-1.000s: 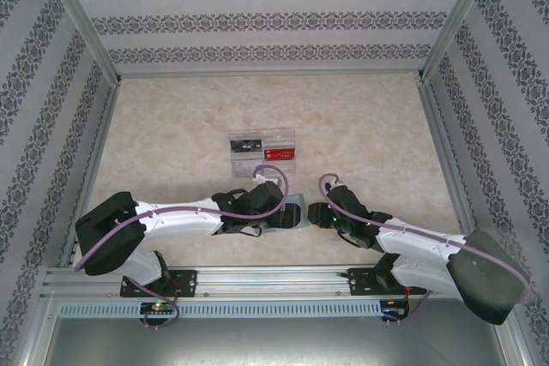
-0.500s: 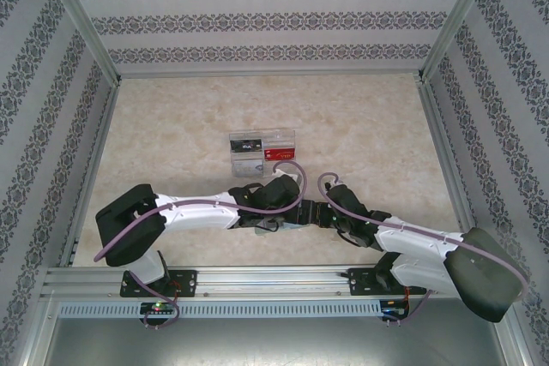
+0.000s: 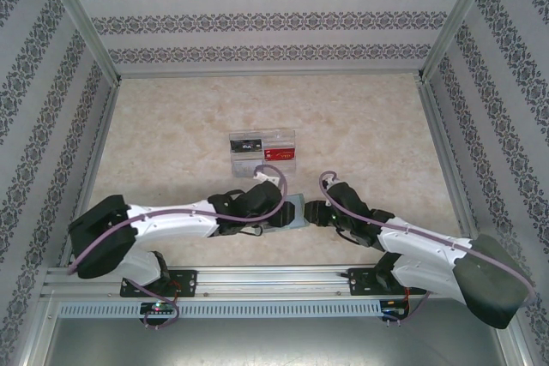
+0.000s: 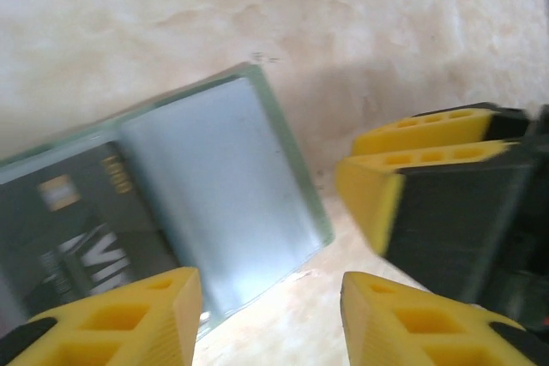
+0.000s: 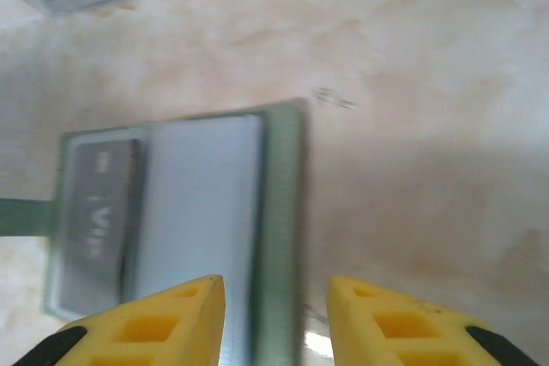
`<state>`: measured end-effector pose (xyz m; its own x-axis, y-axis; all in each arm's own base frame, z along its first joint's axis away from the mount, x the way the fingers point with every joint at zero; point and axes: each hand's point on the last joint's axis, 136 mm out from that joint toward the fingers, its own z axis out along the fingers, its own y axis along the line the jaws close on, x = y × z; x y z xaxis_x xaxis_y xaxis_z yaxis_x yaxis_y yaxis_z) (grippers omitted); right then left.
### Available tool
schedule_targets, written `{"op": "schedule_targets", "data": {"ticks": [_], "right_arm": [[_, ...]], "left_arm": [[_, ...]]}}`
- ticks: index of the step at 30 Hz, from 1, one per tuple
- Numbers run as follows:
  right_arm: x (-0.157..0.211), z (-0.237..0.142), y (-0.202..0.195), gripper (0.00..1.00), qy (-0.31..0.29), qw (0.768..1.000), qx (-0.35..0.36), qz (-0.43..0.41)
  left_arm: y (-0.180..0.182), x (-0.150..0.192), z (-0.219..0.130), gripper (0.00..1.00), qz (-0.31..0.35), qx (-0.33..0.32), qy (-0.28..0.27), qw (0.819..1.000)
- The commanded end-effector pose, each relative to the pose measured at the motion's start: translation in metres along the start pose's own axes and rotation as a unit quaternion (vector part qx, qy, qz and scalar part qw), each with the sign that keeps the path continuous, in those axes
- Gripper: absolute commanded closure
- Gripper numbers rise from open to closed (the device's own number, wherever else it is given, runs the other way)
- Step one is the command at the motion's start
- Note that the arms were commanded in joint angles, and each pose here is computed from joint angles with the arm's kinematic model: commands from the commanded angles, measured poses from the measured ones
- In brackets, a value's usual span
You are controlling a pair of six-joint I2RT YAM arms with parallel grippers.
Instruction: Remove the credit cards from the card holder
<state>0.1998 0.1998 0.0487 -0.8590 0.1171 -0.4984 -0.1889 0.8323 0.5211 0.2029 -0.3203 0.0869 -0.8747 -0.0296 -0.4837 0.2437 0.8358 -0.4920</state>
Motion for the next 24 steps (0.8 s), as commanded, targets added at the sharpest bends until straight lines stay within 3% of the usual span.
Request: {"op": "schedule_targets", "data": {"ticks": [1, 5, 12, 24], "right_arm": [[-0.005, -0.005, 0.026, 0.67, 0.005, 0.999, -0.038, -0.03], [-0.014, -0.002, 0.055, 0.73, 0.013, 0.997, -0.071, -0.04], [-0.009, 0.019, 0.08, 0.8, 0.055, 0.994, -0.09, -0.031], [0.007, 0.049, 0.073, 0.79, 0.107, 0.992, -0.061, -0.003]], "left_arm": [[0.039, 0.004, -0.008, 0.59, -0.024, -0.045, -0.01, 0.999], [0.054, 0.008, -0.011, 0.69, -0.038, -0.048, -0.013, 0.998], [0.058, 0.011, -0.007, 0.73, -0.042, -0.039, -0.014, 0.998], [0.063, 0.013, 0.006, 0.74, -0.043, -0.042, -0.004, 0.998]]}}
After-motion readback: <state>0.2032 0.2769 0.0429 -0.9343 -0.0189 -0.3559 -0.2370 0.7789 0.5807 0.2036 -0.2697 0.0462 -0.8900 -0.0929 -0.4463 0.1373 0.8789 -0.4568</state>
